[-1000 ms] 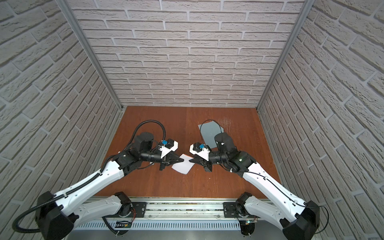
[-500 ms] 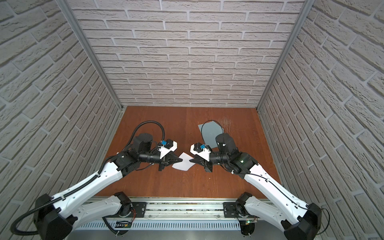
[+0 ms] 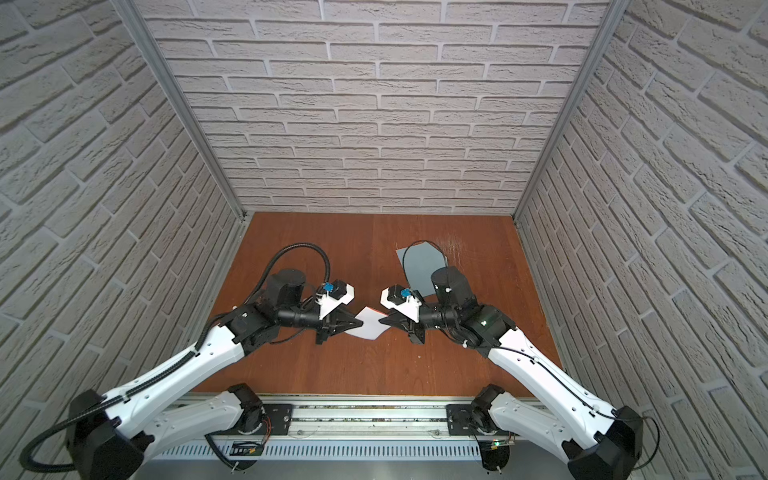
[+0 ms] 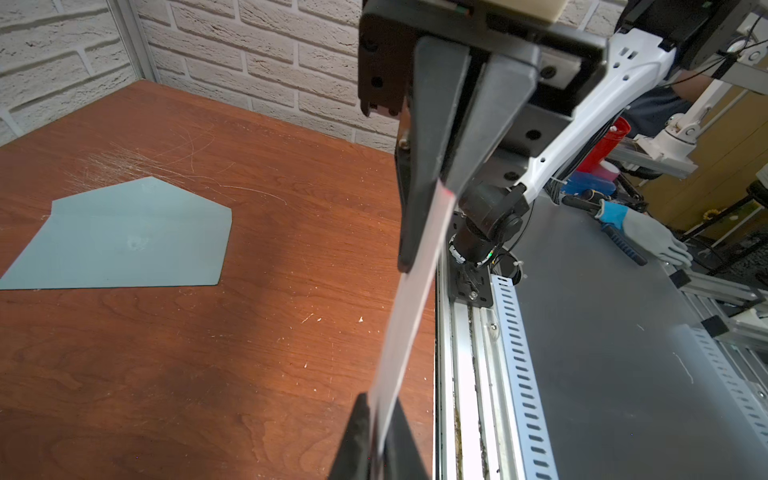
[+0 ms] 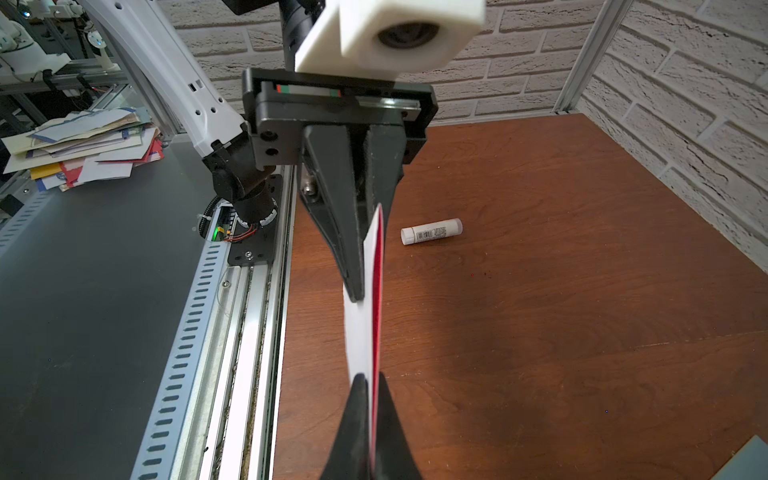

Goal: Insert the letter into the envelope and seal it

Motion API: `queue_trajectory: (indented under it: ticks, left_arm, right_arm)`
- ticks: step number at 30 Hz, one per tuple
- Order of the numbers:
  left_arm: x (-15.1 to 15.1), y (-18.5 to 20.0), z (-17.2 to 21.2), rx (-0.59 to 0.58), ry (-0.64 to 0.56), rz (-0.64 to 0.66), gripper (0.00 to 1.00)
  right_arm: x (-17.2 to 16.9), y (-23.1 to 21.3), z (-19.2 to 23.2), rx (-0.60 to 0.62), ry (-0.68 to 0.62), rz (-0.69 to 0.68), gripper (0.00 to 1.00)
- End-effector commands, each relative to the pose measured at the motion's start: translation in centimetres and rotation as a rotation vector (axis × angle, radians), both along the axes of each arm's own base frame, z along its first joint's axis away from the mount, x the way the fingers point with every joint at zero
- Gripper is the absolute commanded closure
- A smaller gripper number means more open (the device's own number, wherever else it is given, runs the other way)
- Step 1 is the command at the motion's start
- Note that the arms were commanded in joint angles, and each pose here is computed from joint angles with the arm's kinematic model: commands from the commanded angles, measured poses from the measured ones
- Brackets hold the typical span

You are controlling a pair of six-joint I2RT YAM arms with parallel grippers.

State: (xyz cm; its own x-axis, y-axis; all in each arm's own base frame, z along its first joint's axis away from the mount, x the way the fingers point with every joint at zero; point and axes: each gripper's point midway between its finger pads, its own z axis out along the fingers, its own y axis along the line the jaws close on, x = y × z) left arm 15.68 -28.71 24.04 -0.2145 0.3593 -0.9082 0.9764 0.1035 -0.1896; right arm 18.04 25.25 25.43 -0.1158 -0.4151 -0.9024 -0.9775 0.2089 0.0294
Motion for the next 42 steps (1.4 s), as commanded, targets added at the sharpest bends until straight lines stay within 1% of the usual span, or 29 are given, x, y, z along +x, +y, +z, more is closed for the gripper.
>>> queue_trajectory:
  ticks: [1,2,8,9,10,11,14,15,16,17,18,22,24,25,27,28,29,31,32,36,38,39,40,41,42]
  left_arm:
    - [-0.1,0.2,-0.4,0.008,0.002,-0.004,0.89]
    - [-0.1,0.2,-0.5,0.011,0.005,-0.003,1.0]
    - [0.2,0.3,-0.4,0.001,0.025,0.019,1.0]
    - [0.2,0.3,-0.6,0.004,0.024,0.023,0.94]
    - [0.1,0.4,-0.6,0.005,0.024,0.018,0.84]
    - [0.0,0.4,-0.7,0.008,0.027,0.015,0.79]
    - [-0.2,0.4,-0.8,0.01,0.034,0.007,0.77]
    - [-0.2,0.4,-0.9,0.011,0.036,0.004,0.82]
    - [-0.2,0.4,-0.9,0.012,0.039,0.004,0.89]
    - [-0.2,0.4,-1.1,0.019,0.044,0.002,0.98]
    - [-0.2,0.4,-1.3,0.025,0.049,0.002,1.0]
    - [-0.1,0.2,-1.7,0.035,0.069,0.002,1.0]
    - [-0.1,0.2,-1.8,0.035,0.071,0.003,0.76]
    - [0.0,0.2,-1.9,0.037,0.074,0.002,0.73]
    - [0.0,0.2,-2.1,0.04,0.075,0.002,0.71]
    - [-0.1,0.1,-2.2,0.041,0.079,-0.005,0.73]
    - [-0.1,0.1,-2.2,0.042,0.084,-0.009,0.79]
    - [-0.1,0.0,-2.5,0.046,0.096,-0.016,0.97]
    - [-0.1,-0.1,-2.5,0.048,0.103,-0.019,1.0]
    - [-0.2,-0.3,-2.9,0.054,0.12,-0.029,1.0]
    - [-0.1,-0.3,-2.9,0.054,0.108,-0.023,0.75]
    - [-0.2,-0.2,-2.9,0.051,0.106,-0.025,0.73]
    - [-0.3,-0.2,-2.8,0.048,0.104,-0.027,0.73]
    - [-0.3,-0.2,-2.8,0.046,0.104,-0.03,0.74]
    - [-0.4,-0.2,-2.8,0.046,0.105,-0.034,0.79]
  right_arm:
    - [-0.1,-0.1,1.0,0.021,-0.037,-0.004,0.94]
    - [-0.1,-0.1,1.1,0.021,-0.04,-0.006,0.94]
    - [0.1,-0.1,1.2,0.015,-0.045,-0.009,0.94]
    - [0.2,-0.1,1.1,0.016,-0.045,-0.01,0.94]
    - [0.2,0.0,1.1,0.016,-0.043,-0.011,0.94]
    - [0.3,0.0,1.1,0.017,-0.043,-0.013,0.94]
    - [0.3,0.0,1.1,0.015,-0.042,-0.015,0.94]
    - [0.4,-0.1,1.1,0.013,-0.045,-0.018,0.94]
    - [0.4,-0.1,1.0,0.009,-0.044,-0.018,0.94]
    - [0.5,-0.1,1.1,0.006,-0.047,-0.022,0.94]
    - [0.5,-0.1,1.1,0.004,-0.046,-0.022,0.94]
    - [0.6,-0.3,1.0,-0.007,-0.053,-0.034,0.94]
    - [0.7,-0.5,1.1,-0.014,-0.059,-0.044,0.94]
    - [0.7,-0.6,1.2,-0.016,-0.061,-0.048,0.94]
    - [0.6,-0.8,1.4,-0.018,-0.069,-0.057,0.94]
    - [0.6,-0.9,1.6,-0.019,-0.075,-0.061,0.94]
    - [0.6,-1.0,1.6,-0.021,-0.08,-0.065,0.94]
    - [0.6,-1.2,1.9,-0.02,-0.092,-0.074,0.94]
    - [0.6,-1.3,1.9,-0.022,-0.095,-0.078,0.94]
    - [0.6,-1.5,2.1,-0.029,-0.101,-0.083,0.94]
    - [0.6,-1.6,2.1,-0.031,-0.102,-0.087,0.94]
    - [0.6,-1.6,2.1,-0.032,-0.103,-0.089,0.94]
    - [0.6,-1.6,2.0,-0.033,-0.103,-0.09,0.94]
    - [0.7,-1.6,2.0,-0.034,-0.102,-0.091,0.94]
    - [0.7,-1.6,2.0,-0.033,-0.102,-0.092,0.94]
